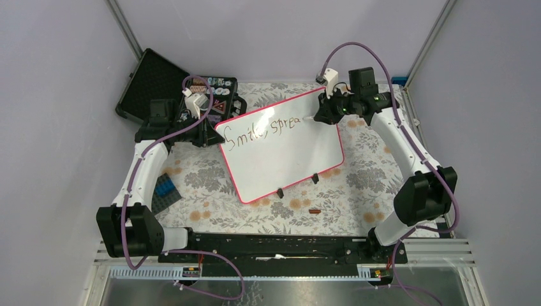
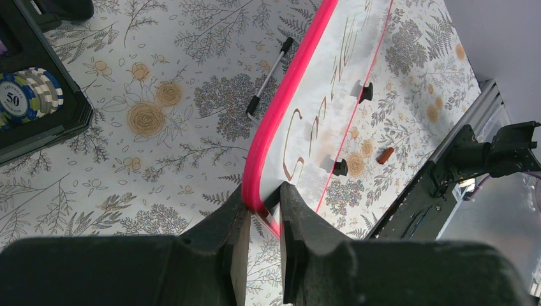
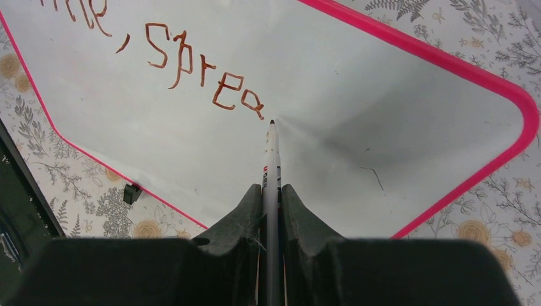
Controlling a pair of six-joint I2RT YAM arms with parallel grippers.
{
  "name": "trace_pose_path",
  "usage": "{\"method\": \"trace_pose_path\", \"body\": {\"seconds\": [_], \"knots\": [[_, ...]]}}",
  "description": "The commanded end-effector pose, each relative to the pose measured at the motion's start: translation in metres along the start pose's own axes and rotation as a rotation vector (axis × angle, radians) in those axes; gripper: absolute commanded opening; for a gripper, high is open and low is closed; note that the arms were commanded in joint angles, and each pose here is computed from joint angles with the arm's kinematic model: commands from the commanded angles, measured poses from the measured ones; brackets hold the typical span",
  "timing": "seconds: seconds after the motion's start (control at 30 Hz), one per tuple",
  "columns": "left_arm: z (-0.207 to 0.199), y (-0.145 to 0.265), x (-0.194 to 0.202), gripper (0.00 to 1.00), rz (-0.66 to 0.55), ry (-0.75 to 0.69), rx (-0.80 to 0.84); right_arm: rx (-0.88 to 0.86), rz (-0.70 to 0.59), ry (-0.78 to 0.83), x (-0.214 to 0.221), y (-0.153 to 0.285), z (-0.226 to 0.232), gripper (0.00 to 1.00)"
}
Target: Write a sentence on the whiteboard
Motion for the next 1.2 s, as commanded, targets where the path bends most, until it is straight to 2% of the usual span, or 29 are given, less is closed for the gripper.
{"method": "trace_pose_path", "body": {"seconds": [0.0, 1.17], "knots": [[0.005, 0.003, -0.014, 0.0, -0.054, -0.116, -0.054, 0.037, -0.071, 0.026, -0.023, 0.023, -0.007, 0.0], [0.005, 0.002, -0.012, 0.0, -0.051, -0.117, -0.053, 0.073, -0.023, 0.005, -0.012, 0.005, -0.027, 0.0]]}}
Point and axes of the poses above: each gripper's point midway between its finger pads, its own y axis back along the fingers, its own z axis along the line the jaws close on, x = y × z, the point moved 3 cm from there along y, back along the fingers, and after that the axes turned 10 degrees about y, right-handed, at the moved point
